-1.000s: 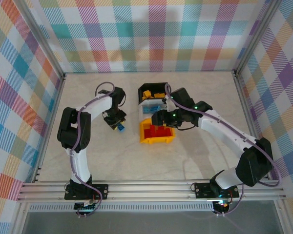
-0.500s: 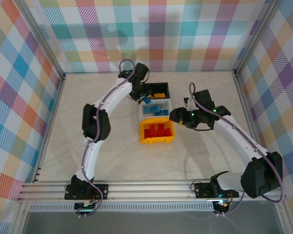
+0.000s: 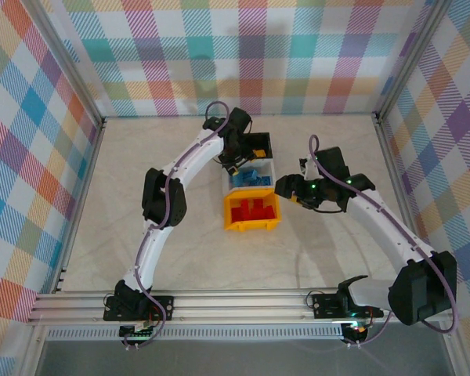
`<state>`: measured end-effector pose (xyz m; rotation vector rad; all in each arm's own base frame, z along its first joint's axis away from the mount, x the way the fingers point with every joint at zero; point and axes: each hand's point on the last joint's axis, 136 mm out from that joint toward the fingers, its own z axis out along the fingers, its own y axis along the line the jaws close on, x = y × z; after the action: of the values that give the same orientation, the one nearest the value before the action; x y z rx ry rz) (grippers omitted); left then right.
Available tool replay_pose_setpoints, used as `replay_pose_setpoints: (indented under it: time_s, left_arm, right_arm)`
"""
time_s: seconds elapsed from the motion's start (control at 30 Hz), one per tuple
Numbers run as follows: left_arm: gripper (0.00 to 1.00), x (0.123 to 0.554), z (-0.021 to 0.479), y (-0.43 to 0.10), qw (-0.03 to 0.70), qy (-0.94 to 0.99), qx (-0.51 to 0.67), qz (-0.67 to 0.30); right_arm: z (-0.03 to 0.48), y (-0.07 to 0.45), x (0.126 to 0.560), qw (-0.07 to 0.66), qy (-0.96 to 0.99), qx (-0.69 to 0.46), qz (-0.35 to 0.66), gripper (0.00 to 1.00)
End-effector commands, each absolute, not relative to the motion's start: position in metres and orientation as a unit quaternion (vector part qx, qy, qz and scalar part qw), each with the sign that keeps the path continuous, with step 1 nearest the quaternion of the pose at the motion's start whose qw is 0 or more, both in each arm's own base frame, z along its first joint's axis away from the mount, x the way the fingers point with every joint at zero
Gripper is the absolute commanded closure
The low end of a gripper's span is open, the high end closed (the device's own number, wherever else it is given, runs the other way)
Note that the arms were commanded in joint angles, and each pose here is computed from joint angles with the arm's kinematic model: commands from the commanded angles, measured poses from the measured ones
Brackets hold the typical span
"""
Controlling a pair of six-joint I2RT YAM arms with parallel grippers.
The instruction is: Sort the legos into containers by color
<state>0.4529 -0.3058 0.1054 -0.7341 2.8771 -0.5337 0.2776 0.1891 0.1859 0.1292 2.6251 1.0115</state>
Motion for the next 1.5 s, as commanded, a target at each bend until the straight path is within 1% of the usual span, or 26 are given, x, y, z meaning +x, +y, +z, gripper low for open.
replay_pose_setpoints:
  time_s: [0.0,0.07,0.17,0.27,0.37,0.47,0.53,0.57,0.67,0.73,0.87,0.97,1.1,1.2,1.27,1.37,1.47]
  left_arm:
    - [0.36,0.445,0.143,-0.296,0.083,0.955,-0.222,-0.178]
    - [0.34,0.441,0.163,-0.285,0.105,0.959,-0.202,-0.167]
    - [0.28,0.429,0.196,-0.256,0.146,0.968,-0.159,-0.126]
    - [0.24,0.411,0.218,-0.214,0.174,0.972,-0.136,-0.086]
    - [0.21,0.390,0.224,-0.160,0.192,0.964,-0.166,-0.082]
    - [0.15,0.368,0.227,-0.106,0.222,0.945,-0.215,-0.104]
    - [0.07,0.350,0.223,-0.071,0.236,0.936,-0.243,-0.100]
    - [0.01,0.344,0.224,-0.058,0.246,0.932,-0.250,-0.090]
    - [0.00,0.328,0.219,-0.024,0.269,0.928,-0.255,-0.045]
    - [0.00,0.321,0.209,-0.006,0.275,0.927,-0.256,-0.012]
    - [0.00,0.325,0.192,0.005,0.316,0.917,-0.242,0.005]
    - [0.00,0.328,0.177,0.012,0.338,0.907,-0.250,0.012]
    - [0.00,0.338,0.157,0.018,0.375,0.895,-0.242,0.023]
    - [0.00,0.352,0.157,0.020,0.431,0.874,-0.224,0.023]
    - [0.00,0.360,0.156,0.023,0.459,0.863,-0.209,0.031]
    - [0.00,0.368,0.147,0.022,0.476,0.862,-0.167,0.048]
    - [0.00,0.377,0.130,0.017,0.477,0.868,-0.125,0.056]
  right_arm:
    - [0.192,0.193,0.287,0.170,0.914,0.036,0.366,0.33]
    - [0.194,0.192,0.292,0.173,0.914,0.034,0.365,0.33]
    - [0.201,0.188,0.304,0.193,0.914,0.028,0.357,0.32]
    - [0.208,0.179,0.319,0.228,0.912,0.017,0.341,0.31]
    - [0.210,0.165,0.335,0.269,0.909,0.011,0.319,0.31]
    - [0.206,0.151,0.347,0.305,0.909,-0.007,0.285,0.30]
    - [0.201,0.141,0.353,0.324,0.910,-0.025,0.257,0.26]
    - [0.199,0.136,0.356,0.331,0.911,-0.031,0.246,0.24]
    - [0.188,0.111,0.367,0.348,0.915,-0.041,0.200,0.20]
    - [0.178,0.087,0.377,0.355,0.917,-0.025,0.180,0.18]
    - [0.153,0.038,0.391,0.357,0.921,0.017,0.156,0.18]
    - [0.131,0.016,0.398,0.360,0.922,0.030,0.141,0.17]
    - [0.117,0.020,0.406,0.413,0.900,-0.015,0.142,0.15]
    - [0.113,0.023,0.408,0.460,0.876,-0.032,0.142,0.14]
    - [0.108,0.024,0.405,0.471,0.869,-0.032,0.147,0.14]
    - [0.107,0.028,0.399,0.499,0.851,-0.035,0.158,0.14]
    - [0.107,0.030,0.397,0.505,0.847,-0.041,0.160,0.13]
